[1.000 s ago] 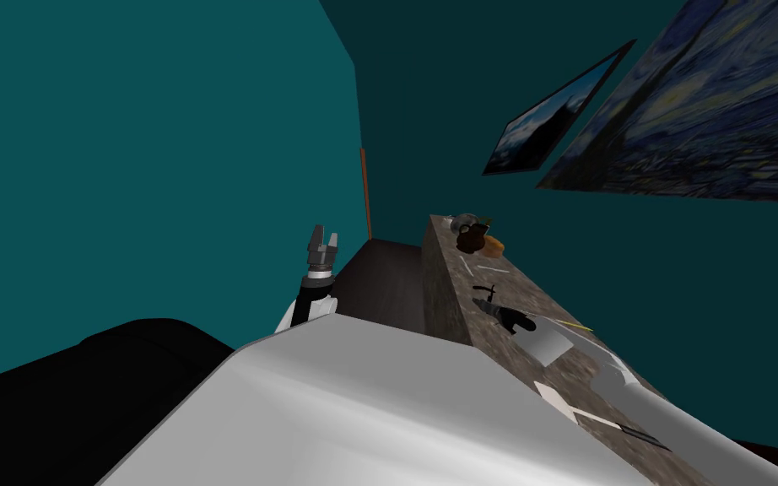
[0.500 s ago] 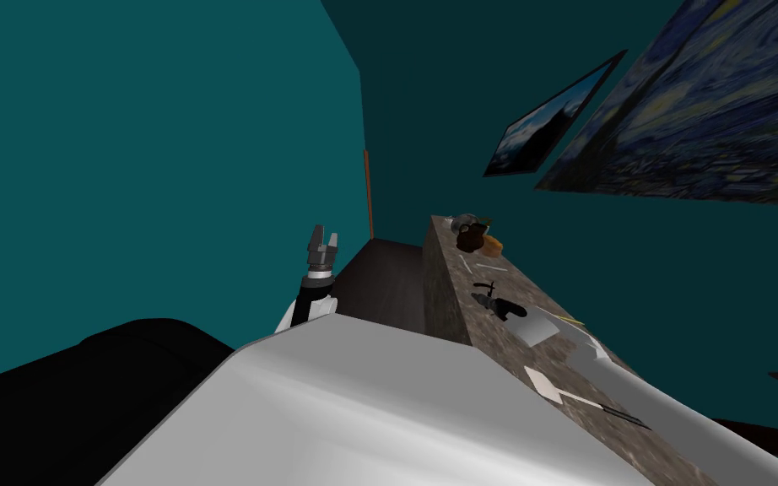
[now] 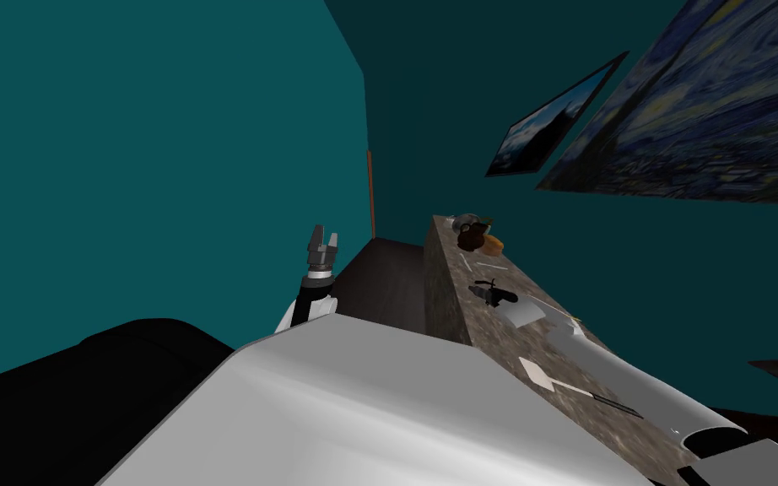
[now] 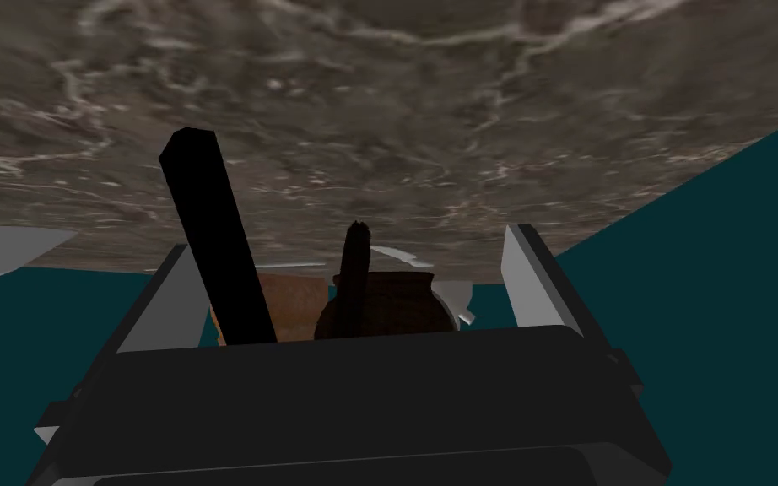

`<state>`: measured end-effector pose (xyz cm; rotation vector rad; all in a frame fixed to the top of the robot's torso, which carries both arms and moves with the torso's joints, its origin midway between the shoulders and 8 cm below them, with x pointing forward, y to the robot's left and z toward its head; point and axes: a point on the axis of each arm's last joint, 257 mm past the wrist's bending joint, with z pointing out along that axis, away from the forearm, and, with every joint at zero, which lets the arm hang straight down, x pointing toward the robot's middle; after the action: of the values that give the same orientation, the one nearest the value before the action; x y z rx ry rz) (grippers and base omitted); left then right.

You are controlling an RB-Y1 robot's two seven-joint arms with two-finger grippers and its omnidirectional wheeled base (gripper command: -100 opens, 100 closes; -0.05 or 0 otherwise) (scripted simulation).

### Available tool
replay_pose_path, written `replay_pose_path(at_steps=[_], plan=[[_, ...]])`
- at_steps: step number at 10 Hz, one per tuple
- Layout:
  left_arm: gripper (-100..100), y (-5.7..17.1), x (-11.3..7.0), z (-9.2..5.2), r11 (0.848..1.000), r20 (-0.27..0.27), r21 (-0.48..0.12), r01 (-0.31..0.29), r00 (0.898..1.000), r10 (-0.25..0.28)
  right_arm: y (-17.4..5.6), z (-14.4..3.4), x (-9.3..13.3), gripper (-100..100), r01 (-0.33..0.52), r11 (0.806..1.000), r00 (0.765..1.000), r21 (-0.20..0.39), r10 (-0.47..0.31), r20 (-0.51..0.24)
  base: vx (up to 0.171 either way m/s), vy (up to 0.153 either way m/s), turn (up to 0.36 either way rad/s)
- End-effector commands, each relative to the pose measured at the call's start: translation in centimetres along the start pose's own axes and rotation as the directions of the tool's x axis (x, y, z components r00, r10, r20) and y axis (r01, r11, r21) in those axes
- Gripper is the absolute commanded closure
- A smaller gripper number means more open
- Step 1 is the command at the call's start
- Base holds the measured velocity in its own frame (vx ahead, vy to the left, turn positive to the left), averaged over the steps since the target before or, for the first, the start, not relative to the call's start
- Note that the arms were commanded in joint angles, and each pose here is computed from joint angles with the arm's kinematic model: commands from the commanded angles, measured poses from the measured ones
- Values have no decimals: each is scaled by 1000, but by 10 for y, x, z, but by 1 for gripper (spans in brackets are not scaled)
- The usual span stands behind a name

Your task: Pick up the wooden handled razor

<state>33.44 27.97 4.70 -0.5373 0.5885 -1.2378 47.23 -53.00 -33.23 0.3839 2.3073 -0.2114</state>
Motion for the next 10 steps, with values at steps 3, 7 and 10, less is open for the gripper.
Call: replay_pose_path(at_steps=[3, 7, 10], plan=[[0, 0, 0, 0, 1000, 0, 0, 0, 1000, 0, 16, 15, -7, -100, 2, 1000, 1000, -14, -3, -20, -103, 0, 64], [0, 0, 0, 0, 1000, 0, 0, 0, 1000, 0, 28, 30, -31, -100, 2, 1000, 1000, -12, -3, -21, -85, 1, 47], [0, 0, 0, 0, 1000, 0, 0, 0, 1000, 0, 58, 37, -42, -100, 18, 999, 1000, -48, -19, -21, -34, 11, 36]])
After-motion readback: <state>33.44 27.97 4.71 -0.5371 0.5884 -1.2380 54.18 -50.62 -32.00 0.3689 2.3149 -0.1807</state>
